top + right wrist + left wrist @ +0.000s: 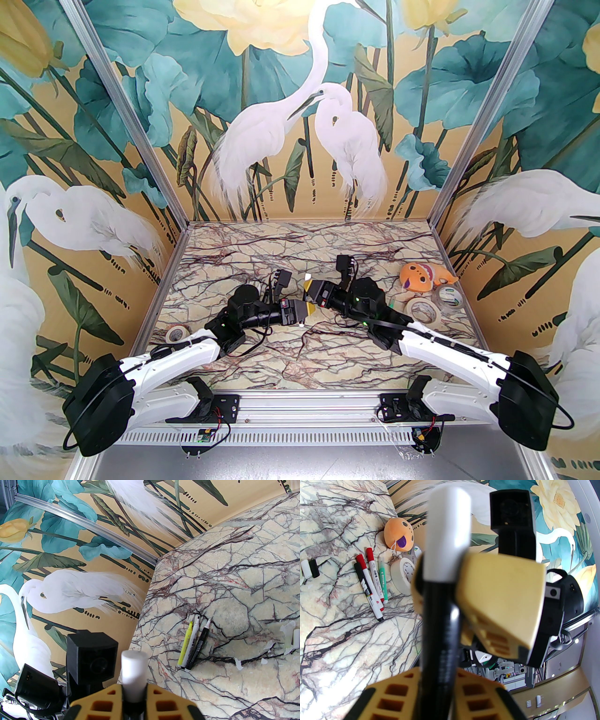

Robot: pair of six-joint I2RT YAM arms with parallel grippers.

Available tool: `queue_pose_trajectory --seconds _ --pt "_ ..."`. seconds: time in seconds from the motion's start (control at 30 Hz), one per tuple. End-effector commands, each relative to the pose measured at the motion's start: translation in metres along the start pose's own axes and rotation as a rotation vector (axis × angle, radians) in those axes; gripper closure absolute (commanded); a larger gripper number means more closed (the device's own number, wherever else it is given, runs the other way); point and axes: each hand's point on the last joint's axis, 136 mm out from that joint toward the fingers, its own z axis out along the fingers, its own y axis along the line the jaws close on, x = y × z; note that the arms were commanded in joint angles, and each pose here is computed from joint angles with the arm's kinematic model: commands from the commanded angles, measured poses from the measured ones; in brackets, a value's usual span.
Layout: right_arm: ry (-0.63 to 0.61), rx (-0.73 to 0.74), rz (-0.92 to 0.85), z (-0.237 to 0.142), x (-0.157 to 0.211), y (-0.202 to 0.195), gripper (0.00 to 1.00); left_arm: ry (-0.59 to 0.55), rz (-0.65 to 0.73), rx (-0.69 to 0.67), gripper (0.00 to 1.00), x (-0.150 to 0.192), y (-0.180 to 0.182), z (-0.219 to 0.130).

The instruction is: Open the pen caps

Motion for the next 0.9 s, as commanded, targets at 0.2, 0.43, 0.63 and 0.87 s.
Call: queue_pose_trajectory --seconds 0.2,0.43,0.63,0.87 --pt "0.048 0.115 -0.013 -0.019 0.004 -0.010 0.58 0.054 0.202 -0.036 0.89 0.018 0.003 -0.009" --pt "0.136 0.144 -0.011 -0.029 0.002 -0.008 0.46 0.133 0.243 -0.015 0.90 0.035 0.005 -0.007" --pt "0.188 0.144 -0.016 -0.028 0.003 -0.007 0.46 0.176 0.250 -0.019 0.90 0.042 0.008 -0.002" --pt "0.245 0.142 -0.025 -0.018 0.007 -0.005 0.54 0.198 0.249 -0.037 0.89 0.047 0.012 0.009"
